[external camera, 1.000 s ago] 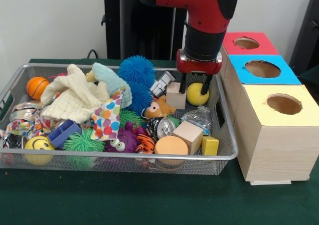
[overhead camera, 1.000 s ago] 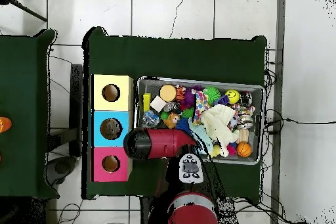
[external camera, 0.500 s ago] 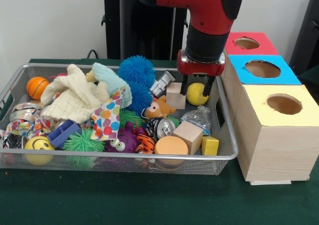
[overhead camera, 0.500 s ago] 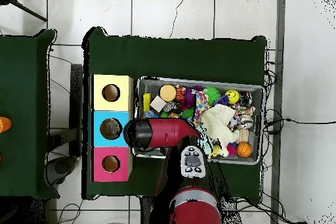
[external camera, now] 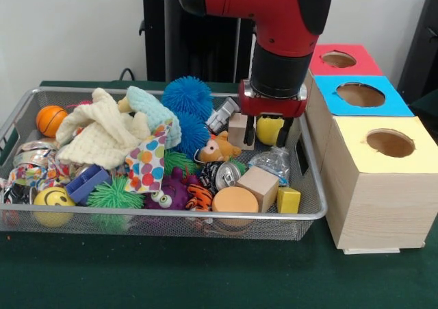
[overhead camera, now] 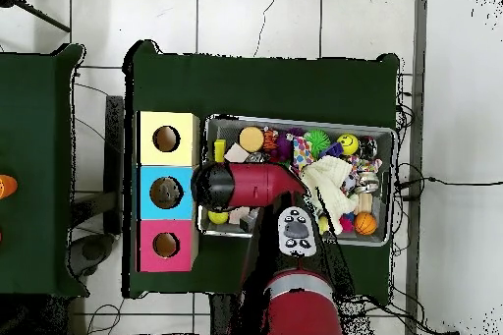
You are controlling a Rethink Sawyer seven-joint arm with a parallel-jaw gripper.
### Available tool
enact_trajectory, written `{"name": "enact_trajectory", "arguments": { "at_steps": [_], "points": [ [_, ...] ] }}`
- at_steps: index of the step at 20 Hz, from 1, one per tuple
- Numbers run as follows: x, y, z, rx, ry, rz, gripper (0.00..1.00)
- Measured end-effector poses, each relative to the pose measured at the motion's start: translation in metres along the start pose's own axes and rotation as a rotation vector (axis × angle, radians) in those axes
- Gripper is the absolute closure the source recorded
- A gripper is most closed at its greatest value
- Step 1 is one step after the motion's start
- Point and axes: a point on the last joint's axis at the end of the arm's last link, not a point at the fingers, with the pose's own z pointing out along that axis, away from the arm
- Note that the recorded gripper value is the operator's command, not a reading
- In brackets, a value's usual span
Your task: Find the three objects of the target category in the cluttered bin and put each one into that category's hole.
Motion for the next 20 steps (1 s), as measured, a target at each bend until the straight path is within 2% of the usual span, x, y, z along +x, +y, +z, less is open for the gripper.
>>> {"name": "enact_trajectory", "arguments": {
  "at_steps": [7,14,17,20],
  "points": [
    [0.003,-0.008,0.012,-0.004,0.019,0.014,0.00],
    [0.018,-0.007,0.045,-0.012,0.057,0.017,0.00],
    [0.016,-0.006,0.048,-0.012,0.034,0.016,0.00],
    [0.017,-0.005,0.048,-0.011,0.034,0.014,0.00]
  ]
}}
